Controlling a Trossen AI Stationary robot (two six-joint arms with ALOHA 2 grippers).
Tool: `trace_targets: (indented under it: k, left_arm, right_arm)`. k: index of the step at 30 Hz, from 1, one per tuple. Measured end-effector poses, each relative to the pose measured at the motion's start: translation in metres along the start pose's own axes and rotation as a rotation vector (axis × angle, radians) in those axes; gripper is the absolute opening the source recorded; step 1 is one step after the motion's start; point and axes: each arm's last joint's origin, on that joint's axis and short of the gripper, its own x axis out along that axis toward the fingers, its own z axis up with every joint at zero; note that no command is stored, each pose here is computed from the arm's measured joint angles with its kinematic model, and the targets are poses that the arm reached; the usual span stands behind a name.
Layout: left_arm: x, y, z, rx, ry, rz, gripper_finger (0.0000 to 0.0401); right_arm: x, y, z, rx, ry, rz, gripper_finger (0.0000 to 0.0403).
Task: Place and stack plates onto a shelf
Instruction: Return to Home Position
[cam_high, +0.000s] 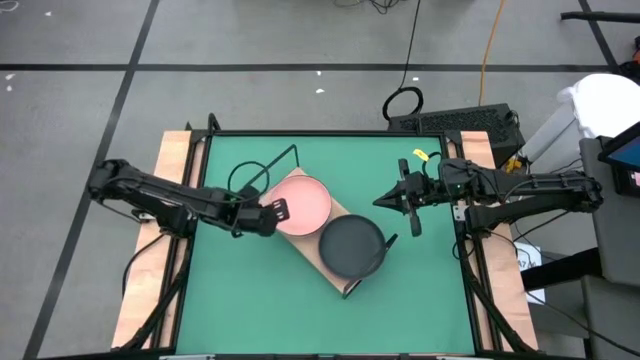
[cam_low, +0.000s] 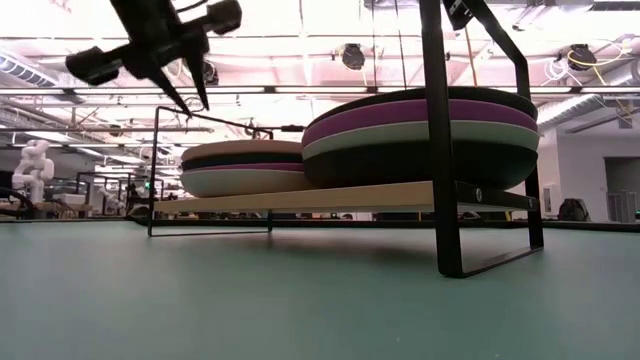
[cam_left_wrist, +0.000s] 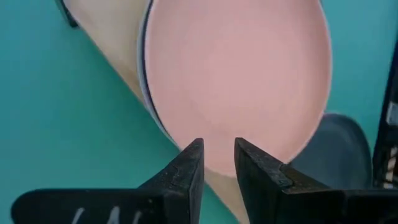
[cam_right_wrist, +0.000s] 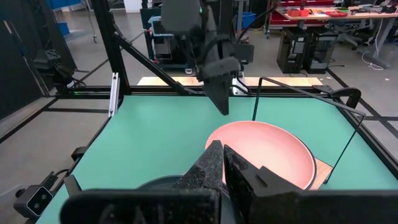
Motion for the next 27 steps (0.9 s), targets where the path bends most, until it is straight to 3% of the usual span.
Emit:
trace_targets:
  k: [7,15,19,24,27]
  left_arm:
    - [-0.024,-0.005,0.005,0.209,0.034,-0.132,0.0095]
    - [-0.045,0.000,0.017,0.427,-0.008,-0.184,0.0092]
    - [-0.054,0.001,0.022,0.609,-0.048,-0.231,0.0076]
    - [-0.066,0.004,0.028,0.905,-0.092,-0.270,0.0013]
    - [-0.076,0.007,0.033,1.035,-0.115,-0.304,0.0006]
  right_arm:
    - [0.000,0.000,0.000,0.000,0.001,-0.002,0.0000]
    - [0.000,0.000,0.000,0.000,0.000,-0.016,0.0000]
    - [0.000,-0.002,0.000,0.000,-0.002,-0.057,0.0000]
    - [0.000,-0.002,0.000,0.000,-0.003,-0.085,0.0000]
    - [0.000,-0.002,0.000,0.000,-0.003,-0.085,0.0000]
